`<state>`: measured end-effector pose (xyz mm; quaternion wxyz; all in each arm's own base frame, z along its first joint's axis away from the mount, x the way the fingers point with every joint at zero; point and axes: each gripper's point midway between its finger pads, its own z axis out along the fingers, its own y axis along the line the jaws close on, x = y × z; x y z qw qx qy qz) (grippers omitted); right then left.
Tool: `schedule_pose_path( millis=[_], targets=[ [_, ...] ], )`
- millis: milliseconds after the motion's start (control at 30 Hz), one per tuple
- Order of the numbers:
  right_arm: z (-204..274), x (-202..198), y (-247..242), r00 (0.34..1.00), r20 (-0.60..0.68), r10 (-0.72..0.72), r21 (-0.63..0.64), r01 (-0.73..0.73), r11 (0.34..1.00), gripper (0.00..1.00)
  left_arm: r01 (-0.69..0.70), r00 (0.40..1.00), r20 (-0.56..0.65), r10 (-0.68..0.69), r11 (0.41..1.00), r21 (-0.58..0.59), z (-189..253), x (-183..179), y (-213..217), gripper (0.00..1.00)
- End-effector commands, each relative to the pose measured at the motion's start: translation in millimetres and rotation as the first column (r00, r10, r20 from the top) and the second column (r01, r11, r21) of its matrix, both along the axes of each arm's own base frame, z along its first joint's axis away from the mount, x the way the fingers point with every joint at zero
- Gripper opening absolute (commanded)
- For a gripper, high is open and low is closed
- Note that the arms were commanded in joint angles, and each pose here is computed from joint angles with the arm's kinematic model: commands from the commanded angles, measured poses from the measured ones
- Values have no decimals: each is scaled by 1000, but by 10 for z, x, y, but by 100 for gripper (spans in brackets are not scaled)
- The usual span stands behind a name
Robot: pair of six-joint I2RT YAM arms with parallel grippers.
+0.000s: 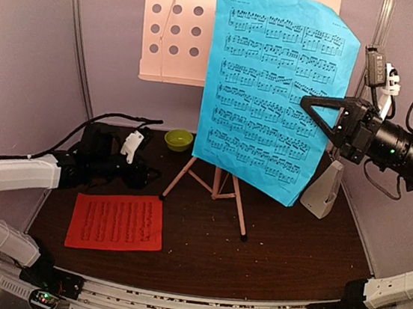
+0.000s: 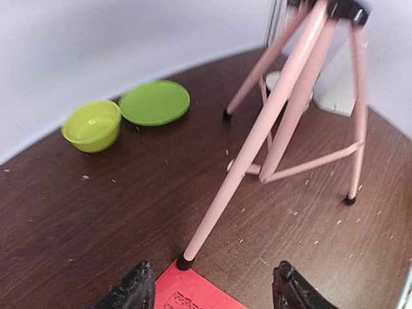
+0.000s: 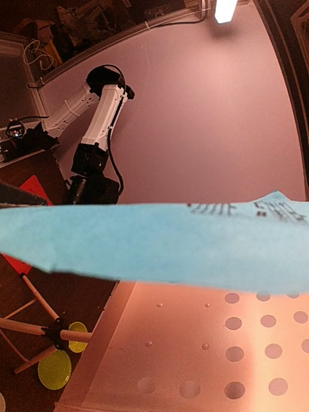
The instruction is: Set up the instrument practice props
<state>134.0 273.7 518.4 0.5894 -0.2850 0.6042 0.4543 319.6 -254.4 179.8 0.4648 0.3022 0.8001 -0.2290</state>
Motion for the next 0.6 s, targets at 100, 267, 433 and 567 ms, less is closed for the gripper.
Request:
schedule_pose_path(
  millis=[100,267,433,567],
  targets=[
    [434,126,-207,990,70,-121,59,117,991,0,-252,965,54,258,963,-98,667,-285,639,65],
    [624,178,-96,991,100,-94,59,89,994,0,-339,910,181,374,920,-199,1536,-366,941,64],
    [738,297,-3,988,110,-106,38,102,994,0,-271,889,286,357,915,-299,2435,-538,961,63],
    [850,406,28,985,106,-135,35,132,991,0,-147,884,374,279,927,-345,3034,-737,797,60]
  ],
)
